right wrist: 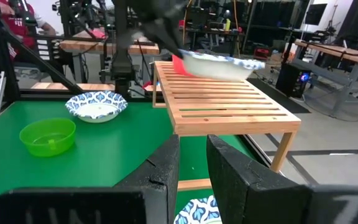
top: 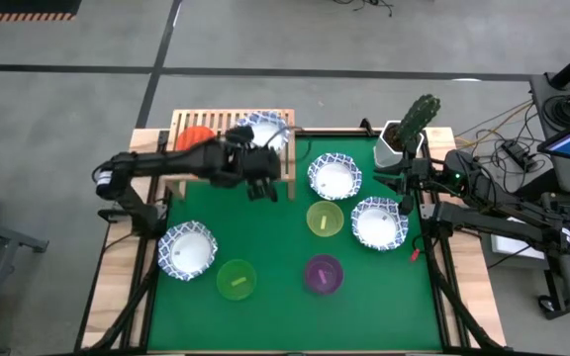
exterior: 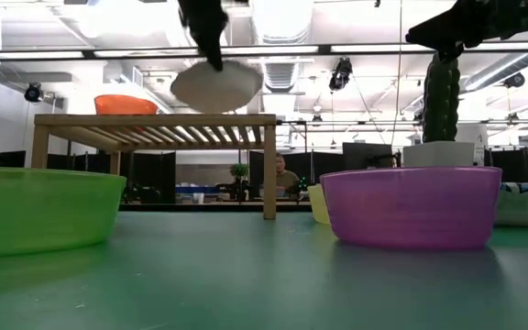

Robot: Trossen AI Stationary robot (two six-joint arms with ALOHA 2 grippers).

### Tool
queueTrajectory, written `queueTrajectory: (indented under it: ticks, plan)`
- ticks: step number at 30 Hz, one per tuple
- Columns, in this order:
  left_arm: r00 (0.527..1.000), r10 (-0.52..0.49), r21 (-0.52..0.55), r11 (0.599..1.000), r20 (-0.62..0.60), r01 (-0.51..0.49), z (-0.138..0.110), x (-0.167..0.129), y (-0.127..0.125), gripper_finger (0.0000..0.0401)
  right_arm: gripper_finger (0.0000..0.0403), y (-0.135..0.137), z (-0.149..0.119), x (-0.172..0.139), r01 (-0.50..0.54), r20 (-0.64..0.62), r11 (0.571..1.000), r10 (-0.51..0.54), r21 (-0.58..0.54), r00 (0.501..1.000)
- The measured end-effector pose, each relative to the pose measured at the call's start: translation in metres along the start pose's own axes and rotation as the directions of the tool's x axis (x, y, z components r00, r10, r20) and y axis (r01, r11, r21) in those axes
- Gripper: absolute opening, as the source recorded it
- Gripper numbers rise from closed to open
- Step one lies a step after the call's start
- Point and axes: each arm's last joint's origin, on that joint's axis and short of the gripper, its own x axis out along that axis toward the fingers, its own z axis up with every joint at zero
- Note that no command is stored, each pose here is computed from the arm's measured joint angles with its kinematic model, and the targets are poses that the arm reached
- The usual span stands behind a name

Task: Place and stack bowls onto a shelf
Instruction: Put the blue patterned bowl on the shelf

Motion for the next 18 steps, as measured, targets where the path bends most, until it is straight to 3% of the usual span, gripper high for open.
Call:
queueTrajectory:
  ticks: [6,18]
  plan:
    - [0.997,0.03,-0.04,0.999,-0.072,-0.033,-0.002,0.024,0.015,0.0,0.007,0.0,0.0,0.0,0.0,-0.002,1.0,0.0,-0.008,1.0]
    - [0.992,0.03,-0.009,0.999,-0.12,-0.031,0.0,0.041,0.006,0.0,0.007,0.0,-0.001,0.0,0.0,-0.003,1.0,0.0,-0.01,1.0]
